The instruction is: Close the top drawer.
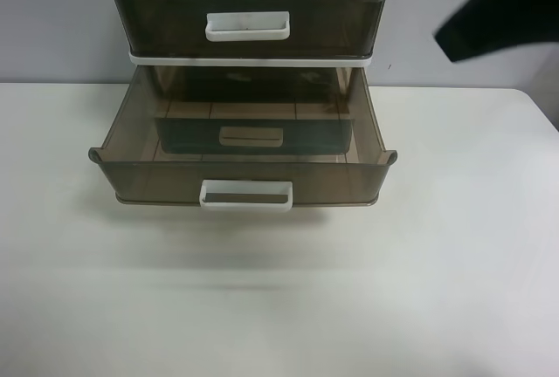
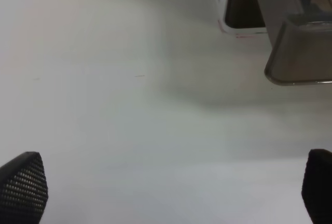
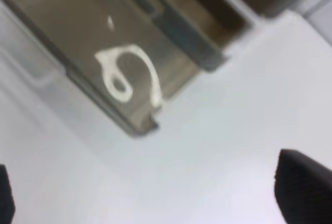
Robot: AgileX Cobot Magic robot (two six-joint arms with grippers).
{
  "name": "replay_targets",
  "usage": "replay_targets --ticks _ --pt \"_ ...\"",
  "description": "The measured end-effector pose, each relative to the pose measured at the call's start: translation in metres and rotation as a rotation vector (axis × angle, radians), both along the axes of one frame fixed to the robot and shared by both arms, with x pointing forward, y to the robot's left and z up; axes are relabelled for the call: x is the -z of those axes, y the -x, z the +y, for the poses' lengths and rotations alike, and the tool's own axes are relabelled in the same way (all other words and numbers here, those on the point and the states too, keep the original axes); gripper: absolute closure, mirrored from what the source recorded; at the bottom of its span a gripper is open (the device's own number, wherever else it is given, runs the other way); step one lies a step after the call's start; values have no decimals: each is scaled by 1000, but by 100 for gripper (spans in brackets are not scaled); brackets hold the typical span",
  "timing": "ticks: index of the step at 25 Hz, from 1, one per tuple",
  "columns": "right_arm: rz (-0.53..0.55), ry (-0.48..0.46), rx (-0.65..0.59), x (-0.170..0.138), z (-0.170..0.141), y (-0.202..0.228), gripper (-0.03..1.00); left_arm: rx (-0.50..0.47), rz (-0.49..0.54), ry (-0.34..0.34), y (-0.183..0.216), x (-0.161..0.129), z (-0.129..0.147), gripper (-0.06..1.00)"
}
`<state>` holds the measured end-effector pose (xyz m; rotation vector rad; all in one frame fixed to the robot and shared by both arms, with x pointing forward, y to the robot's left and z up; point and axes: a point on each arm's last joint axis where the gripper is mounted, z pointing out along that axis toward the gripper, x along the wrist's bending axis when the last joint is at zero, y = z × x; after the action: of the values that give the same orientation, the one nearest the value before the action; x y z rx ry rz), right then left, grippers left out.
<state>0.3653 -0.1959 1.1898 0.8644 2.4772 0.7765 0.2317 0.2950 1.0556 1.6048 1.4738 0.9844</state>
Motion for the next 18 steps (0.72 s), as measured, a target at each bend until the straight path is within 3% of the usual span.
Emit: replay_targets --ticks 7,14,18 --pt "44 -123 308 55 -68 51 -1 0 0 0 0 0 0 -5" --pt "-137 -227 548 117 -96 112 -1 0 0 0 0 0 0 -5" --pt "-255 -270 591 134 -98 131 -1 0 0 0 0 0 0 -5"
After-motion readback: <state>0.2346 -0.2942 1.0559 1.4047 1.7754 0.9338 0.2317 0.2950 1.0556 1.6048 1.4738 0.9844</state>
